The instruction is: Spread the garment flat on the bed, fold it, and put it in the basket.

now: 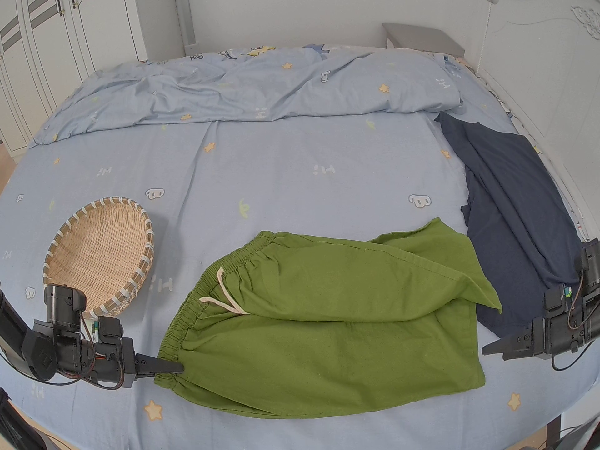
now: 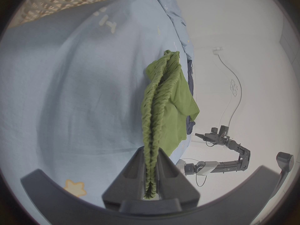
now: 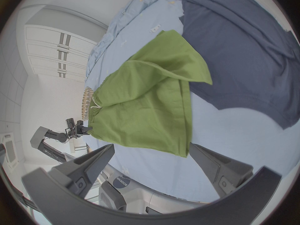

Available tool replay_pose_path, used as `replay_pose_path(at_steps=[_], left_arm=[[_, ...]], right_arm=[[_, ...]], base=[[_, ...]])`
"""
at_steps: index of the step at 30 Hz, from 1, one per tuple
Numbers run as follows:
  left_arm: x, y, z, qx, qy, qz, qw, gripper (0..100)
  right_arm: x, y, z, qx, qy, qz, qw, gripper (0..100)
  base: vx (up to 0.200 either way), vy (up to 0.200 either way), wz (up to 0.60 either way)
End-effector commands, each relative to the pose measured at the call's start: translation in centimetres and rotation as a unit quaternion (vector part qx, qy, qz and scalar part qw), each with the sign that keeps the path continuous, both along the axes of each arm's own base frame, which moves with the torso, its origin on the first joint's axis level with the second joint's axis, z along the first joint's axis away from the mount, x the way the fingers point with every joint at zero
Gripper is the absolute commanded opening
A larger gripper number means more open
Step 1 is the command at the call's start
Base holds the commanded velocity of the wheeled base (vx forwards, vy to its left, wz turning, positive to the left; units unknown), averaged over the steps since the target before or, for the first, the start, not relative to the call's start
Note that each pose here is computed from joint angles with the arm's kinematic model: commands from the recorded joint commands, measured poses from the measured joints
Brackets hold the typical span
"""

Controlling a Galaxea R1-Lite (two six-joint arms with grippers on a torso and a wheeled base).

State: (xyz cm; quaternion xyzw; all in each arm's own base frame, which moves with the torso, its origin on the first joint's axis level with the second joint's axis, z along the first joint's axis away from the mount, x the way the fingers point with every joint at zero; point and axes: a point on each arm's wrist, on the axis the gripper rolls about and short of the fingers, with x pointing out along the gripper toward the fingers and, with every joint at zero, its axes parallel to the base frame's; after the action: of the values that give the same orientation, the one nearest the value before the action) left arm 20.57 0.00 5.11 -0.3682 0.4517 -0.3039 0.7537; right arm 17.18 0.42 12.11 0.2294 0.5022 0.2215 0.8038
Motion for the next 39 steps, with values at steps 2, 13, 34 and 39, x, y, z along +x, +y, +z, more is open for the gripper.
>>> replay_pose_path(at_steps=[2,13,34,39], left_arm=[[-0.2,0.8,0.0,-0.01,-0.004,0.011,0.9999,0],[-0.1,0.8,0.1,-0.01,-0.007,0.009,0.9999,0],[-0.2,0.7,-0.2,-0.001,-0.022,-0.006,0.9997,0],[0.0,0.8,-0.3,0.0,-0.021,-0.005,0.9998,0]], right_arm=[[1.0,-1.4,-3.3,0.027,0.075,-0.009,0.9968,100],[1.9,-0.4,-5.7,0.035,0.132,0.02,0.9905,100],[4.4,1.1,-7.9,0.046,0.14,0.061,0.9873,100],[4.6,1.7,-8.0,0.044,0.136,0.074,0.987,100]], base=[[0.0,0.0,0.0],[0.0,0.0,0.0],[0.0,0.0,0.0],[0.0,0.0,0.0]])
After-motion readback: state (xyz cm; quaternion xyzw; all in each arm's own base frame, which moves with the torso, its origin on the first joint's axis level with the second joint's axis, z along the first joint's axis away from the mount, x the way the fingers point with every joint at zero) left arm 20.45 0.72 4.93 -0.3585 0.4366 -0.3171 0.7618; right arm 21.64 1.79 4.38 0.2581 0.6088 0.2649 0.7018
